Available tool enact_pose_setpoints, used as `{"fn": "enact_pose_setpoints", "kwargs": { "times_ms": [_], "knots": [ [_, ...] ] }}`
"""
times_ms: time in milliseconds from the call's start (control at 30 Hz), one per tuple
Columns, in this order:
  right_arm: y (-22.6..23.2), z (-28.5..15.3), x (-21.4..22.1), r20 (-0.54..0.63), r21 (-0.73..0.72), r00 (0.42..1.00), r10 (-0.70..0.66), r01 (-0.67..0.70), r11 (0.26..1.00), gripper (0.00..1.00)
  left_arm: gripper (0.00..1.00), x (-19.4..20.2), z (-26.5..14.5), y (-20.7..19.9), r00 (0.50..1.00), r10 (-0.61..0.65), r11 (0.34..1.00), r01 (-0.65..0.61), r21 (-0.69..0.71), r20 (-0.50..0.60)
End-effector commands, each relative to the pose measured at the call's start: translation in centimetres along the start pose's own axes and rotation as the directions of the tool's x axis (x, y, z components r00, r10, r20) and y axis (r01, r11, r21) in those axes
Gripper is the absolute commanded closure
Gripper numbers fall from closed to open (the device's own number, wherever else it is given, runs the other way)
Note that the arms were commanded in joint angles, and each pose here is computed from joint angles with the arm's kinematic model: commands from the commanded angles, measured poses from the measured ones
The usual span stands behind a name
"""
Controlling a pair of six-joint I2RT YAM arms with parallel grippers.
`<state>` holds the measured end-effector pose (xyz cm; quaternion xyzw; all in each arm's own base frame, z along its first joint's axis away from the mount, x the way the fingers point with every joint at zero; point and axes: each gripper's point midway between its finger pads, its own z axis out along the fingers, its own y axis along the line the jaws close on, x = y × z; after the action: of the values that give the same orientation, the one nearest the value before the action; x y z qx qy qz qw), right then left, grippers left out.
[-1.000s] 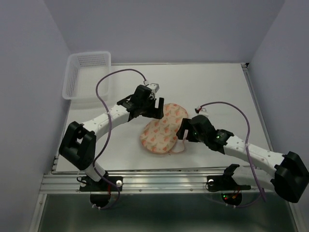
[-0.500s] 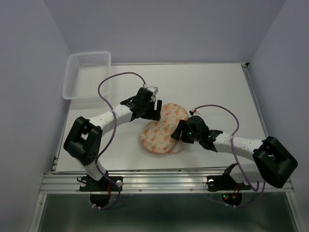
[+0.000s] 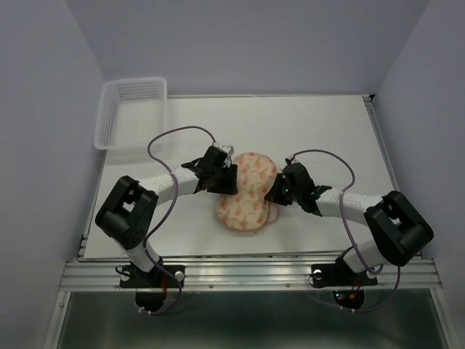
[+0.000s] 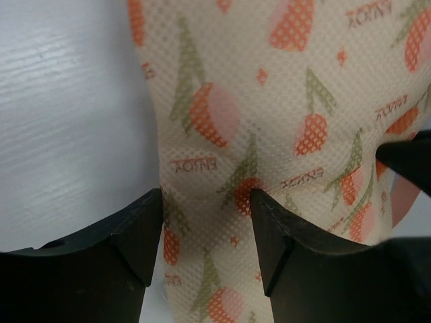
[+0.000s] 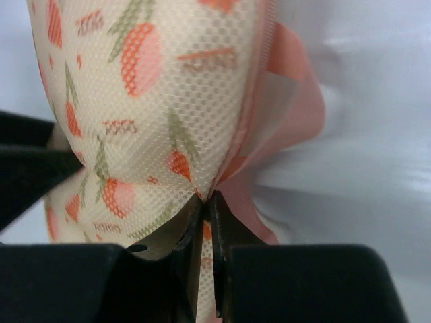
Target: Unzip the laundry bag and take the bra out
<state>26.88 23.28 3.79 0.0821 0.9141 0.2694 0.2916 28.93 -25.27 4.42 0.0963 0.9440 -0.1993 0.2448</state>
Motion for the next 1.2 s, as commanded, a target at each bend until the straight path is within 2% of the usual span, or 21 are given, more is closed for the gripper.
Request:
{"fn": "enact_pose_setpoints", "kwargs": {
  "times_ms": [0, 100, 167, 200, 267, 333, 433, 467, 500, 533, 667, 733, 800, 867, 933, 1133, 1167],
  "knots": [
    [1.5, 0.9, -4.7, 0.063, -0.059, 0.995, -0.072, 0.076, 0.995, 0.87, 0.36, 1.2, -1.5, -3.2, 1.0, -0.022, 0.991, 0.021, 0.129, 0.005],
    [2.5, 1.8, -7.4, 0.076, -0.052, 0.983, -0.165, 0.169, 0.984, 0.87, 0.38, 2.5, -2.2, -4.7, 0.999, -0.041, 0.982, 0.041, 0.183, -0.003],
    [1.9, 3.2, -7.8, 0.032, -0.016, 0.978, -0.208, 0.209, 0.978, 0.87, 0.39, 3.0, -2.8, -5.9, 0.999, -0.042, 0.974, 0.043, 0.224, -0.008],
    [3.4, 3.5, -9.6, 0.059, -0.036, 0.965, -0.255, 0.257, 0.966, 0.86, 0.39, 3.7, -3.0, -6.7, 0.999, -0.037, 0.971, 0.04, 0.237, -0.018],
    [3.2, 5.0, -9.7, 0.014, -0.02, 0.957, -0.291, 0.292, 0.956, 0.83, 0.39, 3.8, -3.7, -7.5, 0.999, -0.035, 0.967, 0.036, 0.253, -0.009],
    [4.9, 5.6, -11.6, 0.029, -0.039, 0.94, -0.339, 0.34, 0.94, 0.79, 0.38, 3.9, -4.3, -8.2, 0.999, -0.044, 0.963, 0.043, 0.265, -0.002],
    [6.1, 6.4, -13.4, 0.039, -0.037, 0.921, -0.388, 0.389, 0.92, 0.64, 0.34, 2.8, -5.9, -8.7, 0.997, -0.067, 0.961, 0.051, 0.272, 0.05],
    [6.4, 6.3, -13.9, 0.048, -0.036, 0.915, -0.399, 0.401, 0.915, 0.54, 0.32, 2.7, -6.2, -8.3, 0.996, -0.066, 0.967, 0.052, 0.248, 0.051],
    [7.2, 5.4, -15.2, 0.076, -0.025, 0.904, -0.421, 0.424, 0.905, 0.5, 0.28, 1.5, -6.7, -8.1, 0.993, -0.071, 0.974, 0.049, 0.221, 0.093],
    [7.4, 4.8, -15.9, 0.091, -0.013, 0.898, -0.43, 0.433, 0.901, 0.4, 0.26, 1.2, -7.4, -7.7, 0.993, -0.057, 0.98, 0.037, 0.194, 0.1],
    [7.5, -0.1, -18.4, 0.195, 0.083, 0.871, -0.451, 0.444, 0.892, 0.18, 0.24, -2.3, -9.7, -7.0, 0.978, 0.002, 0.995, -0.023, 0.096, 0.207],
    [6.3, -2.2, -18.6, 0.231, 0.142, 0.868, -0.44, 0.417, 0.898, 0.17, 0.24, -4.6, -10.6, -6.3, 0.957, 0.029, 0.999, -0.037, 0.019, 0.288],
    [4.9, -4.8, -16.6, 0.242, 0.143, 0.88, -0.408, 0.383, 0.912, 0.17, 0.25, -5.9, -10.6, -5.9, 0.946, 0.08, 0.997, -0.074, -0.029, 0.313],
    [4.6, -7.4, -15.3, 0.279, 0.11, 0.886, -0.371, 0.354, 0.929, 0.17, 0.26, -6.4, -9.2, -5.2, 0.952, 0.105, 0.993, -0.085, -0.083, 0.287],
    [2.4, -7.7, -11.8, 0.24, 0.09, 0.917, -0.319, 0.306, 0.948, 0.17, 0.27, -6.8, -7.6, -5.4, 0.961, 0.113, 0.991, -0.09, -0.103, 0.252],
    [0.8, -10.0, -6.4, 0.265, -0.061, 0.945, -0.192, 0.215, 0.975, 0.2, 0.29, -7.8, -4.4, -7.4, 0.961, 0.11, 0.994, -0.106, -0.031, 0.255],
    [0.6, -10.0, -5.9, 0.259, -0.071, 0.948, -0.184, 0.208, 0.975, 0.2, 0.29, -7.4, -3.1, -7.3, 0.967, 0.122, 0.993, -0.116, -0.037, 0.224]
  ]
}}
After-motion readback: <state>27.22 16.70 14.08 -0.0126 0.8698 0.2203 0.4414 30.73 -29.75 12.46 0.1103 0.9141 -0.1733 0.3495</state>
